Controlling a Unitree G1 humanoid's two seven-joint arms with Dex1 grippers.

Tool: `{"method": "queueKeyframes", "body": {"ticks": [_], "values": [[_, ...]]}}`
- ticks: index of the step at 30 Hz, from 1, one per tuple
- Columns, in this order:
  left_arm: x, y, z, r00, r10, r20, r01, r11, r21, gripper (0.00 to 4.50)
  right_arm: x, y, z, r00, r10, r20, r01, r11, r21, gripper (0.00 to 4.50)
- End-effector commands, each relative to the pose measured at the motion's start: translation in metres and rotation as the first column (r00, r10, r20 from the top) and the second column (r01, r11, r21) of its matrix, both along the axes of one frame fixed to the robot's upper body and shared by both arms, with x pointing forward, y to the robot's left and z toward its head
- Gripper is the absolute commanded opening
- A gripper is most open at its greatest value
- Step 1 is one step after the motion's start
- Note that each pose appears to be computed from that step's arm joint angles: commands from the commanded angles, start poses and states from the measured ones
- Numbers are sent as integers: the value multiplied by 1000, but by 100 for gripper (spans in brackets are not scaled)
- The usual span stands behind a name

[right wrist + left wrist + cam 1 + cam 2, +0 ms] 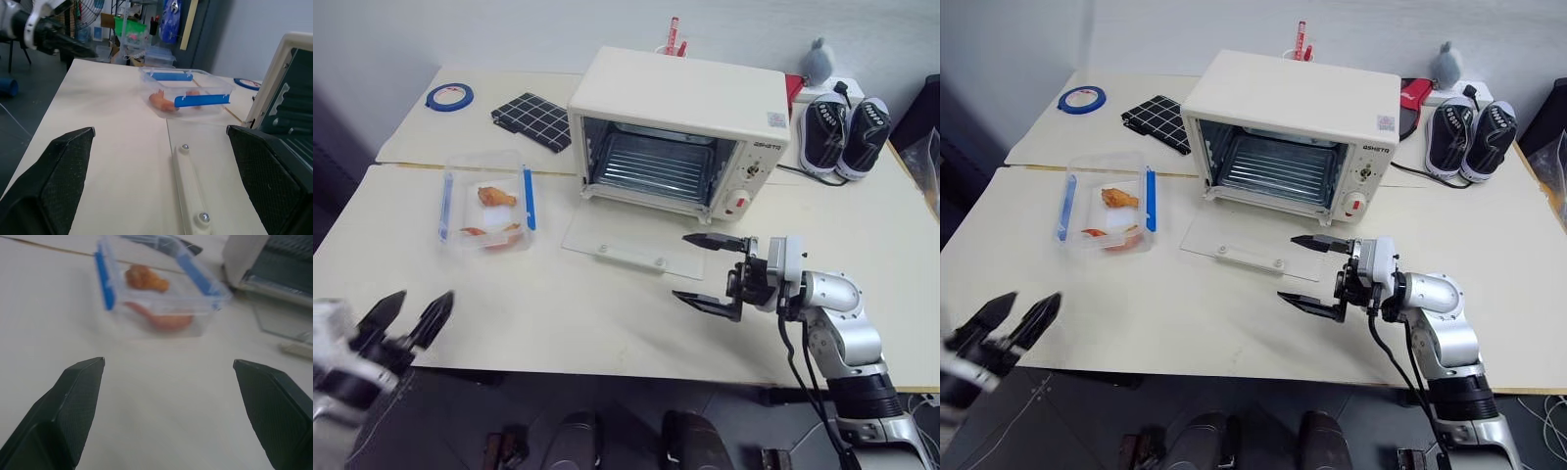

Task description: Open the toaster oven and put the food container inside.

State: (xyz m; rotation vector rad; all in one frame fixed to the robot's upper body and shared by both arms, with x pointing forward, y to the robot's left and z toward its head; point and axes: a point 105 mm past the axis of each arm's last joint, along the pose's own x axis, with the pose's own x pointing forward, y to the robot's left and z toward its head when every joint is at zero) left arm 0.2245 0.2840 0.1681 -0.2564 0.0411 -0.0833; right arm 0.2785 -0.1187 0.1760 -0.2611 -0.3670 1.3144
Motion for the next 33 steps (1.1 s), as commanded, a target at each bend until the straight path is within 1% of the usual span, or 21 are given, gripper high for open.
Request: {"method": "queueKeyframes", "body": {"ticks": [1,2,4,5,6,8,10,11,15,17,19,25,29,33], "values": [[18,-9,12,993,100,-57,-107,986,-127,446,-3,-6,5,1000,-2,22,2,1000,-5,450],[24,-6,9,978,180,-104,-197,964,-178,446,-3,-6,5,1000,-2,21,2,1000,-5,450],[37,-10,11,940,295,-173,-337,886,-318,446,-3,-7,5,1000,-1,19,1,1000,-13,450],[44,-24,12,936,276,-217,-344,847,-406,446,-3,-7,4,1000,-1,18,2,1000,-16,450],[47,-34,13,935,249,-254,-343,818,-462,446,-4,-7,4,1000,-2,18,2,1000,-18,450],[51,-43,14,917,243,-315,-373,803,-465,446,-5,-8,4,1000,-4,20,5,1000,-18,450],[58,-43,16,893,280,-352,-418,806,-418,446,-8,-9,3,1000,-15,25,15,1000,-17,450],[62,-44,17,885,290,-364,-437,788,-434,446,-9,-10,3,999,-24,26,24,1000,-15,450],[74,-29,16,826,395,-402,-549,726,-415,446,-14,-14,0,999,-45,21,46,999,-18,450],[84,-32,14,822,382,-422,-553,712,-432,446,-16,-16,-1,998,-53,16,53,998,-22,450],[93,-35,10,821,365,-440,-549,717,-429,446,-18,-17,-1,998,-62,14,62,998,-24,450],[111,-31,5,825,342,-450,-536,726,-431,446,-21,-17,-1,997,-80,12,80,997,-23,450],[114,-23,4,816,357,-455,-549,724,-417,365,-23,-17,-2,996,-90,9,90,996,-21,450],[113,-13,6,808,378,-451,-563,721,-404,243,-24,-17,-3,995,-97,9,97,995,-22,450]]}}
